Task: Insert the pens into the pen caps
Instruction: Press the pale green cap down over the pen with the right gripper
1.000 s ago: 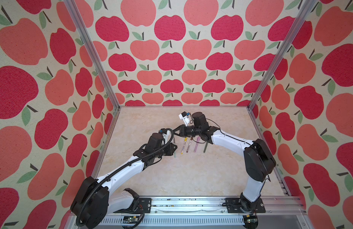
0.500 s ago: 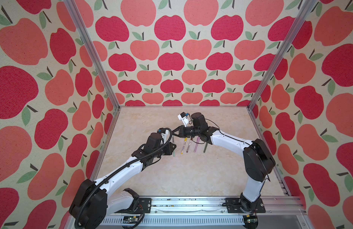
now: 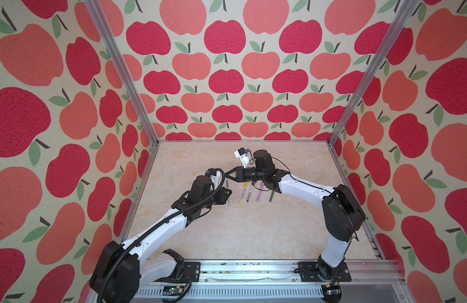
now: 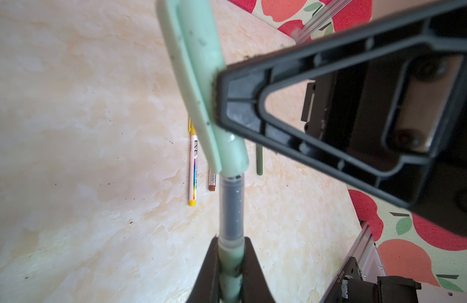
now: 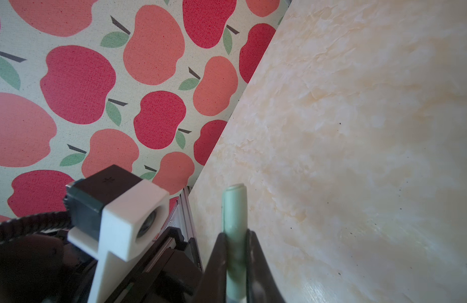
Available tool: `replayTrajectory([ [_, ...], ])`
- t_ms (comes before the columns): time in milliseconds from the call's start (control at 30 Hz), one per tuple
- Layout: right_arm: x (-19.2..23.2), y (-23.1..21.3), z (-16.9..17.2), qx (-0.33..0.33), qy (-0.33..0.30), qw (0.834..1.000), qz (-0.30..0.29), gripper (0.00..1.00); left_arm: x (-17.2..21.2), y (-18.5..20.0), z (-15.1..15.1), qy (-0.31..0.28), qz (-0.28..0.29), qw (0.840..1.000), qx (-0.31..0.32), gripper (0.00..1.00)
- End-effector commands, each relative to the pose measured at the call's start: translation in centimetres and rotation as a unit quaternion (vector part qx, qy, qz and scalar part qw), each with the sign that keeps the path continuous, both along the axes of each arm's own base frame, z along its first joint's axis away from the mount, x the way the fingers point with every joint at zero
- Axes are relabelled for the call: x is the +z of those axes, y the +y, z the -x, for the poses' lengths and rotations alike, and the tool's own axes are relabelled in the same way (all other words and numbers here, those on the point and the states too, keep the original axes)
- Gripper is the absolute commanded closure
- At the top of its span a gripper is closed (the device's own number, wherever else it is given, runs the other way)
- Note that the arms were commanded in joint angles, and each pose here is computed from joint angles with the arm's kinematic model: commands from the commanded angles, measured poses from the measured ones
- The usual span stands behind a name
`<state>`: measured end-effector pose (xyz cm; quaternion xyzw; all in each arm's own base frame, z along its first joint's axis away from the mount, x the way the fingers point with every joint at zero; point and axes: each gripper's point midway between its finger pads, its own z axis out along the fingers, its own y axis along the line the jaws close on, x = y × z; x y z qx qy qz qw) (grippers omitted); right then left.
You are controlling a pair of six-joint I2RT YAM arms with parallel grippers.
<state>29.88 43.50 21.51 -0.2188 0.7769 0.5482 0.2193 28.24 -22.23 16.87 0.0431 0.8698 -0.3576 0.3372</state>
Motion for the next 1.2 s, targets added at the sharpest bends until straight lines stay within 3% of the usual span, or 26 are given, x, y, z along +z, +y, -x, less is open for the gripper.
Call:
replayTrajectory([
  [0, 1.2, 0.2, 1.7, 0.031, -0.023, 0.999, -0.020, 0.90, 2.9, 0.6, -1.5, -0.047, 0.022, 0.998, 0.029, 1.00],
  [467, 1.3, 0.3, 2.6, 0.044, -0.036, 0.998, -0.029, 0.90, 8.0, 0.1, -3.7, -0.118, 0.053, 0.991, 0.034, 1.00],
  [1167, 2.2, -0.4, 3.0, 0.047, -0.035, 0.998, -0.039, 0.90, 9.6, -0.3, -5.0, -0.152, 0.054, 0.986, 0.032, 1.00],
])
